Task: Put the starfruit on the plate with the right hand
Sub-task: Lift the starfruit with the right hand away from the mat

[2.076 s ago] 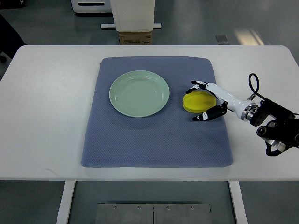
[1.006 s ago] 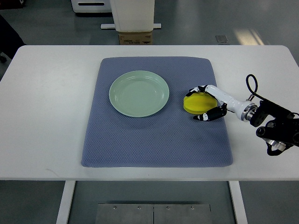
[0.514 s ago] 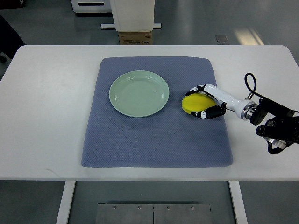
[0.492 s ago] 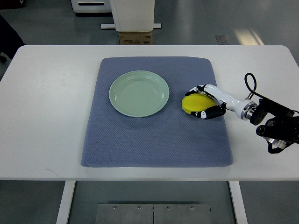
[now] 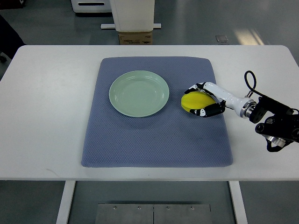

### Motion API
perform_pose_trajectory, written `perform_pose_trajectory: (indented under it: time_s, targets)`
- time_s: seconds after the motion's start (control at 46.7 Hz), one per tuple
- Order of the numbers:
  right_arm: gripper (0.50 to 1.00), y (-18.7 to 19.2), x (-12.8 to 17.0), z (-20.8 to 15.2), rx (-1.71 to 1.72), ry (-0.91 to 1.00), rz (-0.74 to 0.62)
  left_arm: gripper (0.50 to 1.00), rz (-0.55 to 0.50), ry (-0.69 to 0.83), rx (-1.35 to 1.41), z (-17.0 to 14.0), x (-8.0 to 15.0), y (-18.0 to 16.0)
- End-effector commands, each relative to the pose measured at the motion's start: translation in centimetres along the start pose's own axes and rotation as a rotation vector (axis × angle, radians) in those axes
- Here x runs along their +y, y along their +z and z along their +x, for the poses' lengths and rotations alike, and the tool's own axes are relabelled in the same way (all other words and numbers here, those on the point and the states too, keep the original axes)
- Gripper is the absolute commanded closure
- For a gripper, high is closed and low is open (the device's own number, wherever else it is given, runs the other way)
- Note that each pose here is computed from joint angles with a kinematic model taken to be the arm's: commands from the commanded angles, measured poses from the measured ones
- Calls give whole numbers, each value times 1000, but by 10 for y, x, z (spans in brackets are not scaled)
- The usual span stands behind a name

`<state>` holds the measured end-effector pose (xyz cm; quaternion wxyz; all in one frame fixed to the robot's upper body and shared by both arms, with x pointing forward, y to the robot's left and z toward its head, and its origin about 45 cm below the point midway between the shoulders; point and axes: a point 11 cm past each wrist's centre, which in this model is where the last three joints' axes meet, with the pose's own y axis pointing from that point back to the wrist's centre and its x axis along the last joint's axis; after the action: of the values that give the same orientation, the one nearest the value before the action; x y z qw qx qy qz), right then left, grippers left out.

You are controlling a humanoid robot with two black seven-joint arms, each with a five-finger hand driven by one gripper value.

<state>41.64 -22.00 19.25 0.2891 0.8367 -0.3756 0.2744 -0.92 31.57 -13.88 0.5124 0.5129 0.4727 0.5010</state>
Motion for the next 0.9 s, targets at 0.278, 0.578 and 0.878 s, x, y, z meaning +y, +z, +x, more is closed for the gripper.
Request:
perform_pose_trajectory:
  time_s: [0.278, 0.578, 0.878]
  targets:
    - [1000, 2, 2, 45, 10, 82, -8, 500, -1, 1, 1, 0, 0, 0]
    - [1000, -2, 13, 106, -1, 175, -19, 500, 0, -1, -1, 0, 0, 0]
    - [1000, -12, 8, 111, -25, 188, -2, 500, 0, -1, -1, 0, 0, 0]
